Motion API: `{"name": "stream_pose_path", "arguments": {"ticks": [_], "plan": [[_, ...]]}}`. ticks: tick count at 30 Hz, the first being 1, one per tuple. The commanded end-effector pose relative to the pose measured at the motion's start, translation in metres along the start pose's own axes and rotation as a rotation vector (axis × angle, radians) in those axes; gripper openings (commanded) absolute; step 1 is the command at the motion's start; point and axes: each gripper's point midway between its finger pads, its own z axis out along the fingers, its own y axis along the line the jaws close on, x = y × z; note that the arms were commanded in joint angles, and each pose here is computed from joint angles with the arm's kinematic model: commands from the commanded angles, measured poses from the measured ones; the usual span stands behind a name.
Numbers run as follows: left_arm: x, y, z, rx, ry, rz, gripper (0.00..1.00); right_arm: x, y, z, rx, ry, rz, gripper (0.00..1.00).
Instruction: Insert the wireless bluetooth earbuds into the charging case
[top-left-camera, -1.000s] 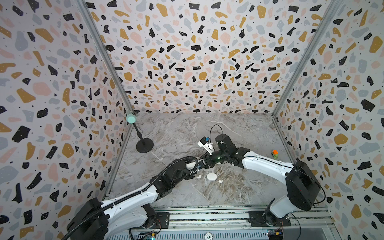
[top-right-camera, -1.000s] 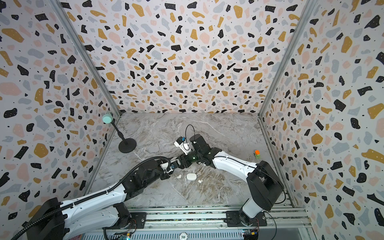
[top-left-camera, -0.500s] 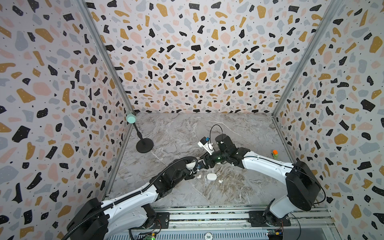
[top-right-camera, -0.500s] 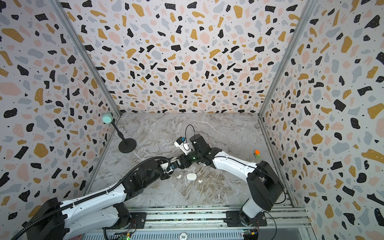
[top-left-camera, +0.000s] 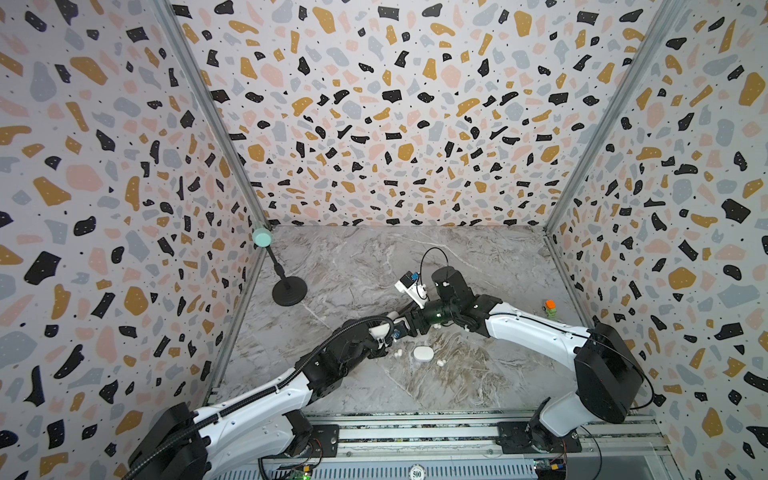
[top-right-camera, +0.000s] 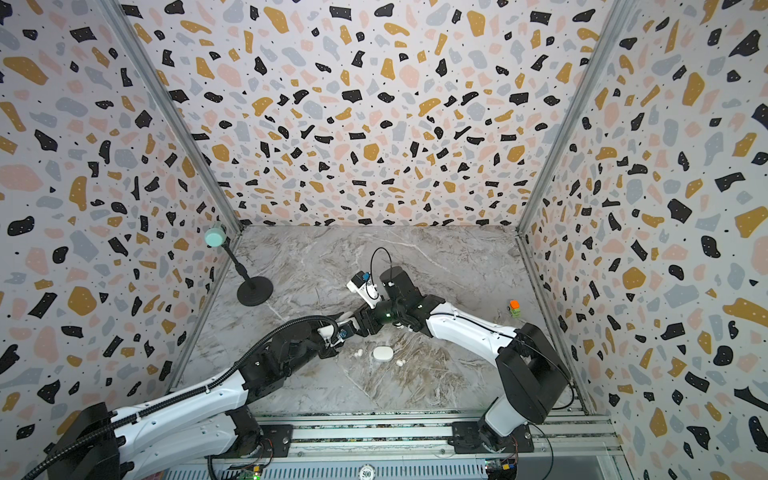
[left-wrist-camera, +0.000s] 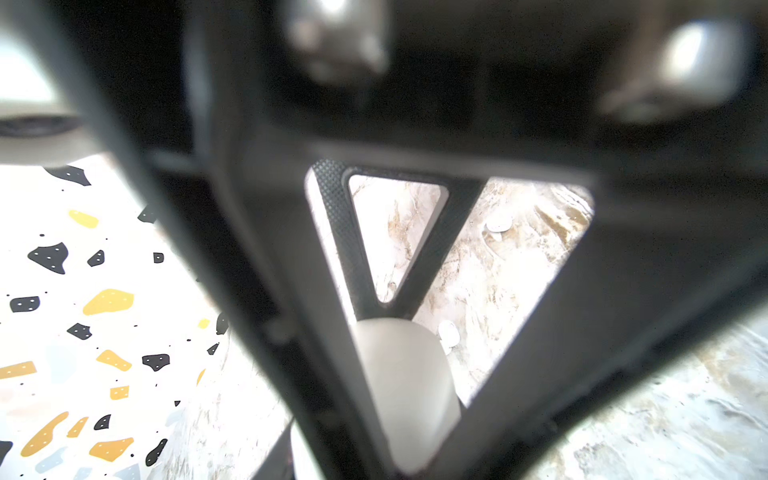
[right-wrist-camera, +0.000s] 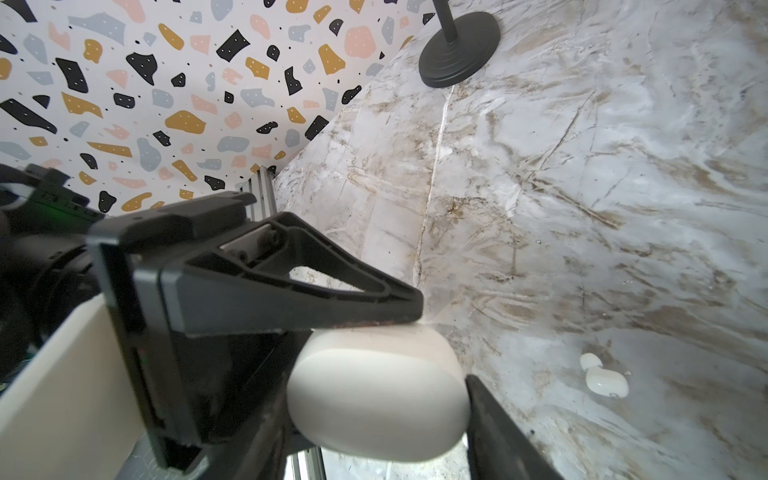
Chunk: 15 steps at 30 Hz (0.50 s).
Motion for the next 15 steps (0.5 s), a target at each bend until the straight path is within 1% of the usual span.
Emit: {"name": "stream_pose_path", "arguments": {"ticks": [1,7,12,15], "plan": [[-0.019,0.020,-0.004,-0.086,-0.073,0.003,0.00,-0.001,0.025,-0.006,-0.075,0.001,-0.010,0.64],[-0.019,0.015,-0.004,-0.058,-0.075,0.006,0.00,-0.003,0.026,-0.009,-0.067,-0.010,-0.016,0.78],[-0.020,0.012,-0.005,-0.040,-0.080,0.008,0.00,-0.005,0.026,-0.012,-0.061,-0.019,-0.020,0.85],[-0.020,0.010,-0.006,-0.027,-0.079,-0.002,0.00,-0.009,0.026,-0.021,-0.061,-0.044,-0.024,0.91]]}}
